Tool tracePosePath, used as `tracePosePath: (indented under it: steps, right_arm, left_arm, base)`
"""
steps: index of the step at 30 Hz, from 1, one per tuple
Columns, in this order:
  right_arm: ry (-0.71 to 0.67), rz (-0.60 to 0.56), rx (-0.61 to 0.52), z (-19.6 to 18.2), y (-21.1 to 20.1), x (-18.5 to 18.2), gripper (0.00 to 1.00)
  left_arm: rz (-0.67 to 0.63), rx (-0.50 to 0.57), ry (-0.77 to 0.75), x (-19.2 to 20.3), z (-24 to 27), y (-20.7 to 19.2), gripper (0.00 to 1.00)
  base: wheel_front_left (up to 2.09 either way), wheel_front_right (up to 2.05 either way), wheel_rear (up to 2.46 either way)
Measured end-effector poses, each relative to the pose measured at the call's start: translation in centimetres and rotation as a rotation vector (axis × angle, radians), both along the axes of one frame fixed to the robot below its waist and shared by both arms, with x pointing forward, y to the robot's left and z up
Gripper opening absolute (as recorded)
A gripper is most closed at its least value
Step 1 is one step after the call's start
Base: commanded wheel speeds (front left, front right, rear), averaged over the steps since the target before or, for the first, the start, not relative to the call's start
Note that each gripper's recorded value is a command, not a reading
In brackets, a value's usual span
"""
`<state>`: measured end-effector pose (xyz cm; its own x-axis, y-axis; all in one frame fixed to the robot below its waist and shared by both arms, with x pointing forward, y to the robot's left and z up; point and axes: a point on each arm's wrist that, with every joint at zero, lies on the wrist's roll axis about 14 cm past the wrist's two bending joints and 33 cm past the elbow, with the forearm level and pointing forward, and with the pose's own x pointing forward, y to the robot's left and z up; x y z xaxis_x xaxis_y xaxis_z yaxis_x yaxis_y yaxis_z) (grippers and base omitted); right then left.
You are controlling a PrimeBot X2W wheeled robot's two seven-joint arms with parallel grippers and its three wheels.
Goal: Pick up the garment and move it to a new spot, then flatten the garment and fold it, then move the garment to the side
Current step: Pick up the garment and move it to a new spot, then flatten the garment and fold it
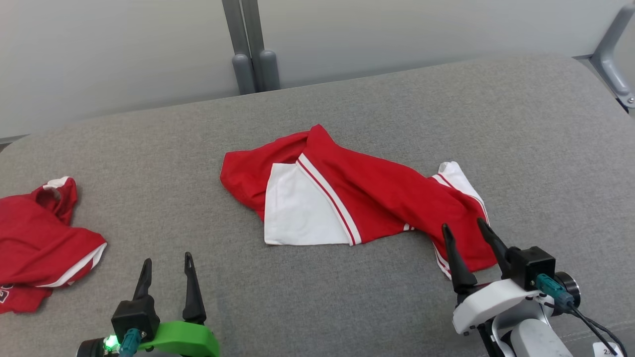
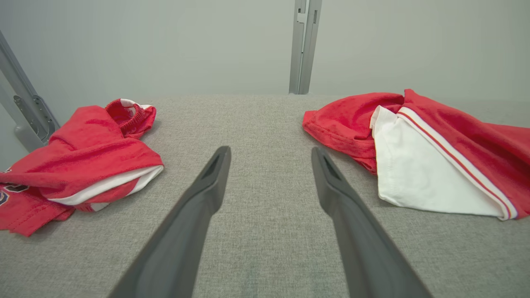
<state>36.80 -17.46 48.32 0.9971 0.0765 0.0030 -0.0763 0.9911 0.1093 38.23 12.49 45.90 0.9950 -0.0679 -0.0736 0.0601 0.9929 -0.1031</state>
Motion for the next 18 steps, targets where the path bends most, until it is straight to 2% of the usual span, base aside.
tracePosePath:
  steps: [8, 18]
  right_arm:
    - [0.059, -0.105, -0.025, -1.8, -4.0, 0.1, 1.0]
    - [0.252, -0.168, -0.047, -7.5, -6.4, -0.7, 1.0]
  left_arm:
    - [-0.005, -0.017, 0.01, -0.3, -0.3, -0.3, 1.0]
    - [-0.004, -0.027, 0.028, 0.1, -0.9, -0.4, 1.0]
  base:
    - [0.0, 0.0, 0.0]
    - [0.0, 0.0, 0.0]
